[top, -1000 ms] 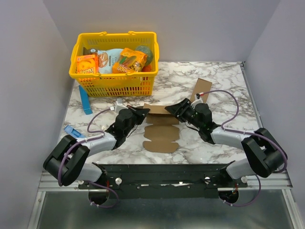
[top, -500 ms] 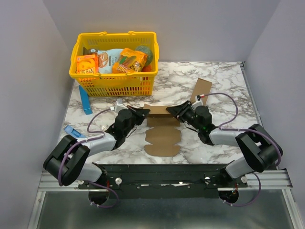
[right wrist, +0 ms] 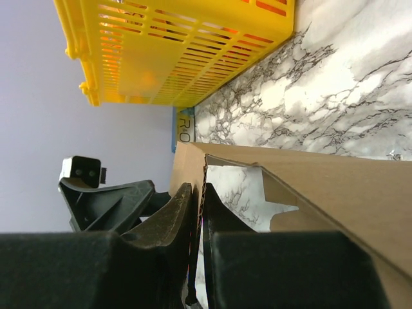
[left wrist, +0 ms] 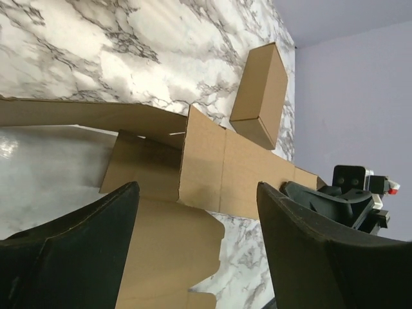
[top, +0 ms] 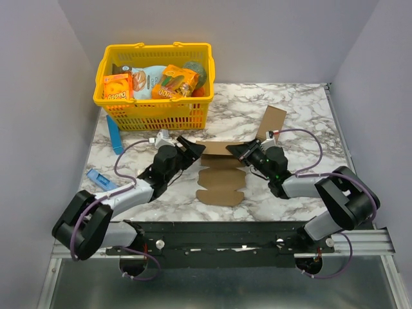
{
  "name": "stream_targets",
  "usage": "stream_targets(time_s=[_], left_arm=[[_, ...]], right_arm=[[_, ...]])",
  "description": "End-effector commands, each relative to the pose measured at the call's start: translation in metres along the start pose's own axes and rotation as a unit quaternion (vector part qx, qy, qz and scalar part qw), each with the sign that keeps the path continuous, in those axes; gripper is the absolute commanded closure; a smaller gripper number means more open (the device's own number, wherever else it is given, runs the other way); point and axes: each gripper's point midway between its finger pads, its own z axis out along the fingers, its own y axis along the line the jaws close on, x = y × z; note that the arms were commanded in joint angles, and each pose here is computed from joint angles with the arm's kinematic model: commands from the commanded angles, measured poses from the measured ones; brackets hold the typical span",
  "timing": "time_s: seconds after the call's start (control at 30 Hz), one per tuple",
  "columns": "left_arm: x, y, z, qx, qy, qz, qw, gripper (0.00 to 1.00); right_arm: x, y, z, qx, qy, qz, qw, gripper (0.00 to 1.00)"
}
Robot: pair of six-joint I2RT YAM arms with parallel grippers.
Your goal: Fold the paper box
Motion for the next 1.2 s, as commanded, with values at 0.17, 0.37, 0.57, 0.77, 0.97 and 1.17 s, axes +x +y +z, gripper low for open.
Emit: stream_targets(time_s=[0.17, 0.37, 0.57, 0.77, 0.97, 1.17], left_arm=[[-0.044, -0.008, -0.022, -0.045, -0.058, 0.16, 0.984, 0.19], [-0.031, -0.034, -0.005, -0.006, -0.002, 0.208, 0.978, 0.27], [-0.015, -0.026, 0.018, -0.026, 0.048, 0.204, 0.978, 0.34], [-0.015, -0.024, 0.025, -0.027, 0.05, 0.172, 0.983, 0.34], [-0.007, -0.016, 0.038, -0.013, 0.067, 0.149, 0.986, 0.32], [-0.016, -0.025, 0.051, 0.007, 0.041, 0.151, 0.988, 0.23]], right_arm=[[-0.01, 0.004, -0.003, -0.005, -0.028, -0.022, 0.999, 0.82], [-0.011, 0.0, -0.005, 0.003, -0.031, -0.024, 0.999, 0.81], [-0.01, -0.002, -0.009, 0.013, -0.028, -0.023, 0.999, 0.82], [-0.018, -0.01, -0.014, 0.039, -0.041, -0.026, 0.998, 0.83], [-0.017, -0.014, -0.016, 0.054, -0.032, -0.028, 0.998, 0.83], [-0.014, -0.023, -0.019, 0.072, -0.023, -0.031, 0.997, 0.83]])
